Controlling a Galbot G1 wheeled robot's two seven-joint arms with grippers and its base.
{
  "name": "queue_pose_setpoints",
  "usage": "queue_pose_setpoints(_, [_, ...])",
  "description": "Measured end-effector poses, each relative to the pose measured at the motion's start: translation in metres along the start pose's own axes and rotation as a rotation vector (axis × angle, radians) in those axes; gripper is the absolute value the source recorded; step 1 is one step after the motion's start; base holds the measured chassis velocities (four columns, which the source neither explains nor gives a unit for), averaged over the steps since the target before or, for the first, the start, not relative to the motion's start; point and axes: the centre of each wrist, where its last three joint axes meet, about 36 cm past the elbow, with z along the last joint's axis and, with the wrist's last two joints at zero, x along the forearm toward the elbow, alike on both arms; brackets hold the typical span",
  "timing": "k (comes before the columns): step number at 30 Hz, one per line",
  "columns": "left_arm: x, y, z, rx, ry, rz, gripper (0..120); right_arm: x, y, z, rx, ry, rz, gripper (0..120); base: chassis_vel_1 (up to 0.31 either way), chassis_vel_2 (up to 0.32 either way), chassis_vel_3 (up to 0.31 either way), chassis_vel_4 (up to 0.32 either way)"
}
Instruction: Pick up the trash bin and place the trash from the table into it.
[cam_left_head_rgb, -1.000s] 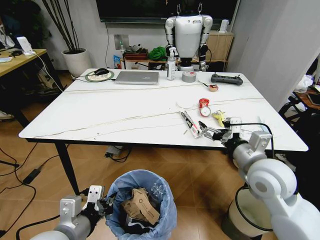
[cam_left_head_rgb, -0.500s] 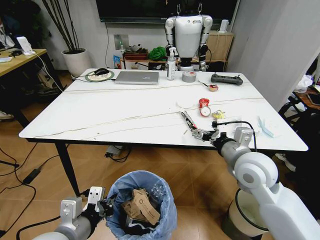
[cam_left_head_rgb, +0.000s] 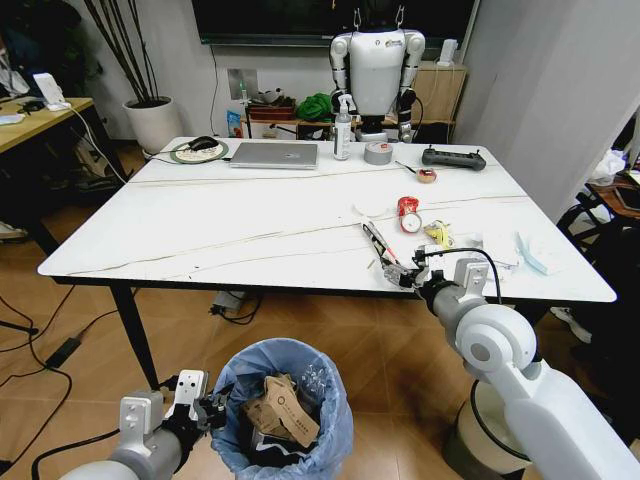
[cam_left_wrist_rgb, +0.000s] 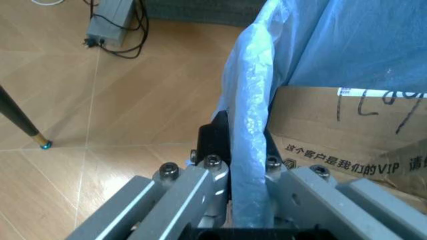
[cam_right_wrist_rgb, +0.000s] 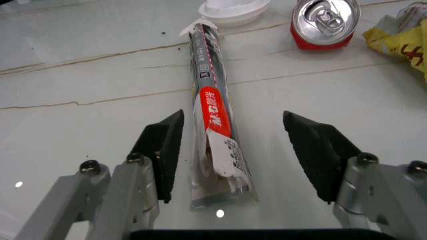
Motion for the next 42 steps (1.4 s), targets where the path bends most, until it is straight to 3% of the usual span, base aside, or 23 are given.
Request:
queue_pose_setpoints(2, [0.0,0.0,0.0,0.0,0.0,0.001,0,0.0,0.0,0.0,0.0,-0.001,0.0,52,0.0,0.0,0.0,0.0])
queue_pose_setpoints(16, [0.0,0.002,-0.005,-0.003,-0.007,0.012,0,-0.002,0.0,0.008,0.025,-0.008,-0.021,0,0.0,0.0,0.0,0.0])
queue_pose_setpoints(24, [0.0,0.002,-0.005,-0.007,-0.007,0.01,0,-0.001,0.0,0.004,0.023,-0.031,-0.022,0,0.0,0.0,0.0,0.0])
queue_pose_setpoints(26, [0.0,0.003,-0.006,-0.01,-0.008,0.006,0,0.011,-0.001,-0.01,0.035,-0.083,-0.063,0,0.0,0.0,0.0,0.0])
queue_pose_setpoints(27, [0.0,0.004,-0.006,-0.009,-0.008,0.004,0,0.027,-0.004,-0.022,0.057,-0.164,-0.177,0,0.0,0.0,0.0,0.0])
queue_pose_setpoints(30, [0.0,0.003,-0.006,-0.007,-0.01,0.005,0,0.05,-0.008,-0.031,0.12,-0.226,-0.348,0,0.0,0.0,0.0,0.0])
queue_pose_setpoints(36, [0.0,0.003,-0.006,-0.002,-0.013,0.004,0,0.079,-0.01,-0.033,0.218,-0.191,-0.535,0,0.0,0.0,0.0,0.0])
queue_pose_setpoints(42, [0.0,0.004,-0.007,-0.002,-0.015,0.001,0,0.099,-0.014,-0.046,0.415,-0.11,-0.736,0,0.0,0.0,0.0,0.0])
